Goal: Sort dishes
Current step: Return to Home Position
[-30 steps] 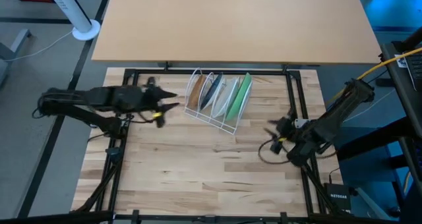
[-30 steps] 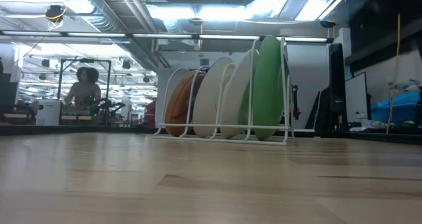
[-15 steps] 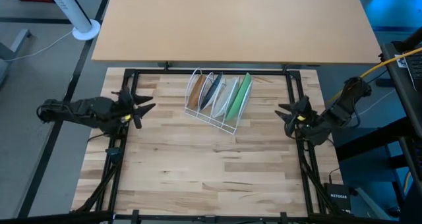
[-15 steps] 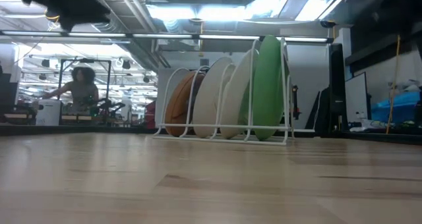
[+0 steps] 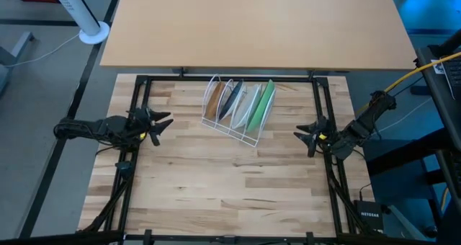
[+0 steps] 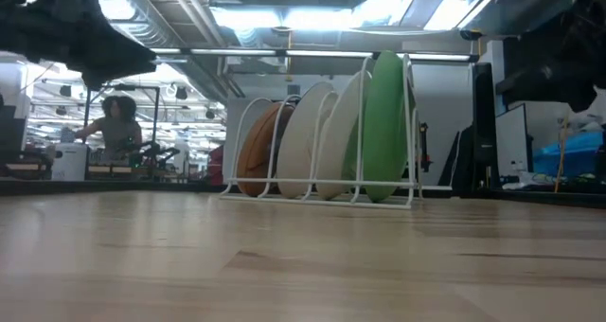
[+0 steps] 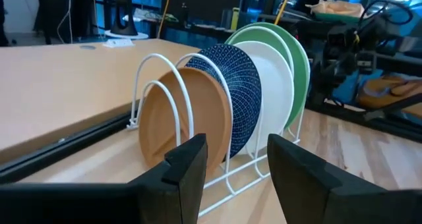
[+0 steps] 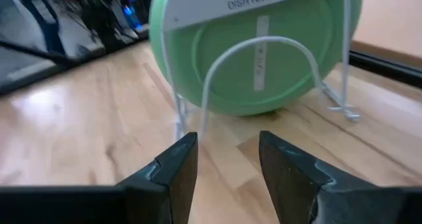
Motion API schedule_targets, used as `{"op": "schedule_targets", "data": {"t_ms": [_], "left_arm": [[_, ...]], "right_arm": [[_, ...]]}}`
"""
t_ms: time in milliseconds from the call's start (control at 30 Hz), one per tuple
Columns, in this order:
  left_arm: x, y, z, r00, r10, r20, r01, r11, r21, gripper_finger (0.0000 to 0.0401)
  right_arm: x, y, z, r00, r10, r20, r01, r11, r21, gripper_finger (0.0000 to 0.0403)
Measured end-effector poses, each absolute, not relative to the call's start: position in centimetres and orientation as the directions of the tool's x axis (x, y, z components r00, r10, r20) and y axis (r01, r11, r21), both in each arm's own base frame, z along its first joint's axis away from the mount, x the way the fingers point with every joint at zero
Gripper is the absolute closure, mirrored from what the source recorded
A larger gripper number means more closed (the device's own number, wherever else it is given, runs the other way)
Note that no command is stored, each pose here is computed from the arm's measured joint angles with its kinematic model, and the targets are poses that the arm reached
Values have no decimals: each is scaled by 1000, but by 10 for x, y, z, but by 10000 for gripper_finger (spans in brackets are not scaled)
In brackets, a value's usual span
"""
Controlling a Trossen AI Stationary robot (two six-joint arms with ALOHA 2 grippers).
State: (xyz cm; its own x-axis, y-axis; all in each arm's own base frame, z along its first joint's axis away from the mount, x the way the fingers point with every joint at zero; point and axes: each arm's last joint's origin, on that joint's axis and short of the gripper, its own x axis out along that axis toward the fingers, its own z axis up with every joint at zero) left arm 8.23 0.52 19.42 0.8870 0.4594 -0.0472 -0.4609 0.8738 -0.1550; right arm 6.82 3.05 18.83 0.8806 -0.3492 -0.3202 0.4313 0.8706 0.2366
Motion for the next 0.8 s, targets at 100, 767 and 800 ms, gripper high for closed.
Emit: {"op": "schedule_targets", "data": {"t_ms": [100,767,800], "left_arm": [[85,5,188,887,460,-42,-460,875,-149,249],[90,4,175,890,452,-57,-455,876,-161,249],[90,4,174,890,452,-56,-455,876,-161,249]], "right_arm": [[69,31,182,891,-338,-301,422,863,278,237],[68,32,167,910,-279,-307,367,885,286,237],[68,32,167,910,-278,-307,367,885,286,237]]}}
